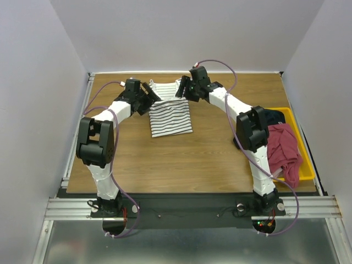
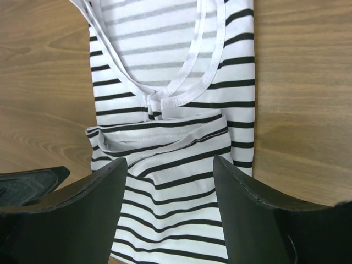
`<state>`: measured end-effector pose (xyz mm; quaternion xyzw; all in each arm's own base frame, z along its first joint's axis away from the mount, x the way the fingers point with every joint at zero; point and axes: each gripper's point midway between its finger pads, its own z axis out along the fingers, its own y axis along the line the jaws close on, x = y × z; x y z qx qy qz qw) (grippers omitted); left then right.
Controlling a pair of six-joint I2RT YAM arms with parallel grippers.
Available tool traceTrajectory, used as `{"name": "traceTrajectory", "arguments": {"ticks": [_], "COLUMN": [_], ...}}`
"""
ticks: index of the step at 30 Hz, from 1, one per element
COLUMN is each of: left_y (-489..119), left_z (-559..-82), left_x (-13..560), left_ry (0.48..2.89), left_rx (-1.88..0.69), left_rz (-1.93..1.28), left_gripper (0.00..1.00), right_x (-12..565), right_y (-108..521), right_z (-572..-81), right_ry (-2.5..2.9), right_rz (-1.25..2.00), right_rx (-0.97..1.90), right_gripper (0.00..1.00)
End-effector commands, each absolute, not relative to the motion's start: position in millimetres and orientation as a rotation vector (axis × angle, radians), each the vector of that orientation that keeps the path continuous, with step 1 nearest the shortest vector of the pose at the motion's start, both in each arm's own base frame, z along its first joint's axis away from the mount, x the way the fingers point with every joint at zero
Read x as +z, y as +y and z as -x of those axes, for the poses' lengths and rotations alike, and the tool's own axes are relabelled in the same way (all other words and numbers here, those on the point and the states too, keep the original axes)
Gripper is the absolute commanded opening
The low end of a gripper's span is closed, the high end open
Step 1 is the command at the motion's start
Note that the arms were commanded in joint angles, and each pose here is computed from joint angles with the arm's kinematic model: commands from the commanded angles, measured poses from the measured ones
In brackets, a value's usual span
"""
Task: Fold and stack the tank tops
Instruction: Fold the tank top
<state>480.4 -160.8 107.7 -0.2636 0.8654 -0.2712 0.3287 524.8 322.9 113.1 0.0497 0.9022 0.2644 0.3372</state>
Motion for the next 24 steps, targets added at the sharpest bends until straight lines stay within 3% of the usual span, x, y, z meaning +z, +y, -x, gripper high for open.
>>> {"name": "traceTrajectory", "arguments": {"ticks": [1,3,7,12,24], "left_y": [-147.8,-143.8,-128.7,-123.0,-117.9], "left_z": [-490.7,-485.5,-481.8,-494.1,-517.9], "left_x": [160.6,158.0,138.9,129.4,102.3], "left_ry": [2.119,2.126,2.167,2.181,2.244], "left_rx": [-0.708,-0.683,-0.571,-0.500,-0.417], "left_rz": [0.642,0.660,0.737,0.725,0.727], "left_gripper": [0.84,0.71,0.65,0.58,0.55], "right_x": [164.7,161.3,141.1,119.7,99.5], "right_y": [315.5,312.6,311.0,312.6,318.6], "right_z": [-536.2,-527.5,-524.9,-535.9,-553.7], "right_ry": [2.226,2.242,2.270,2.275,2.266], "right_rz": [-0.114,-0.106,-0.086,-0.002,0.059], "right_rx": [0.681,0.671,0.611,0.553,0.516], "right_gripper": [0.70,0.69,0.68,0.60,0.55]}}
